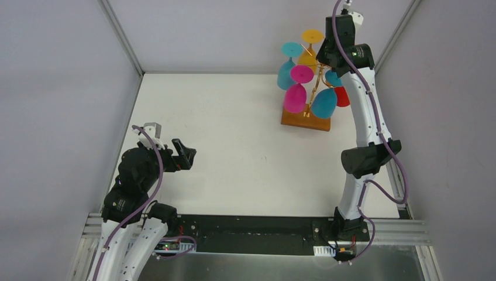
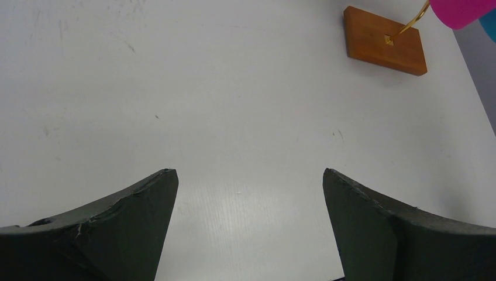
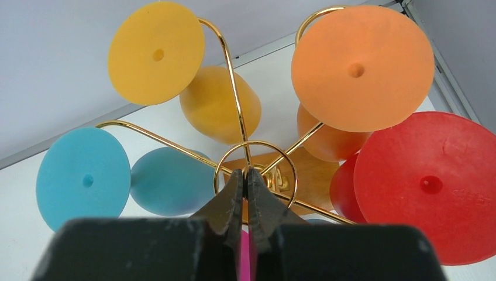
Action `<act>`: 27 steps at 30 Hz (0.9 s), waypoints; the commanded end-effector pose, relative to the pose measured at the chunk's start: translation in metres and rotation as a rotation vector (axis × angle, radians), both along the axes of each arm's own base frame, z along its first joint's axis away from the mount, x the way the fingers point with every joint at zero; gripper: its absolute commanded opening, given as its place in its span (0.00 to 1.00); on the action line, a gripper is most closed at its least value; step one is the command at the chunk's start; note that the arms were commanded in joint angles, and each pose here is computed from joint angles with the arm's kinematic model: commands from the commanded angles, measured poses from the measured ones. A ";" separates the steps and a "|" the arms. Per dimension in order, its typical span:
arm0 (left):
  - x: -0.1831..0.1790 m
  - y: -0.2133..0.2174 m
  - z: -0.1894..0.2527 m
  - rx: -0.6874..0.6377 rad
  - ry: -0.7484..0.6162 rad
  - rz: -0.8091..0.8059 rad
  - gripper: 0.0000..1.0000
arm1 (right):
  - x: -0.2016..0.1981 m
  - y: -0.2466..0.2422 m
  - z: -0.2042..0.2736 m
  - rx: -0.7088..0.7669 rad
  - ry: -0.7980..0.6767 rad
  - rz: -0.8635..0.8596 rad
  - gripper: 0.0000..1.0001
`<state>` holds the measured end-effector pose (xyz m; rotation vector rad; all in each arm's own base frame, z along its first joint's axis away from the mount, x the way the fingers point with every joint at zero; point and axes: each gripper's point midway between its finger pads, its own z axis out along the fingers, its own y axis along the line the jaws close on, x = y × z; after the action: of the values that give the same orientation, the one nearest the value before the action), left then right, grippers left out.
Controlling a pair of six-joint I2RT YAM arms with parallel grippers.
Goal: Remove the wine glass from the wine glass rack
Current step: Pick up the wine rack from the center of the board.
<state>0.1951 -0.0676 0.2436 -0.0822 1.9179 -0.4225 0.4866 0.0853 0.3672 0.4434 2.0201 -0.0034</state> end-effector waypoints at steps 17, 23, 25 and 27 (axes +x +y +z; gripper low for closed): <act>0.002 -0.002 0.006 -0.016 -0.012 -0.008 1.00 | -0.031 0.039 0.134 0.113 -0.388 0.083 0.00; 0.002 -0.001 0.005 -0.014 -0.009 -0.004 1.00 | -0.041 0.060 0.138 0.121 -0.394 0.132 0.00; 0.002 -0.001 0.004 -0.015 -0.009 -0.004 1.00 | -0.044 0.067 0.136 0.117 -0.388 0.146 0.00; 0.002 -0.001 0.005 -0.015 -0.011 -0.005 1.00 | -0.047 0.074 0.136 0.119 -0.385 0.162 0.00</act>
<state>0.1954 -0.0680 0.2431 -0.0821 1.9214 -0.4264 0.4646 0.1630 0.3766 0.2618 2.0328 0.0988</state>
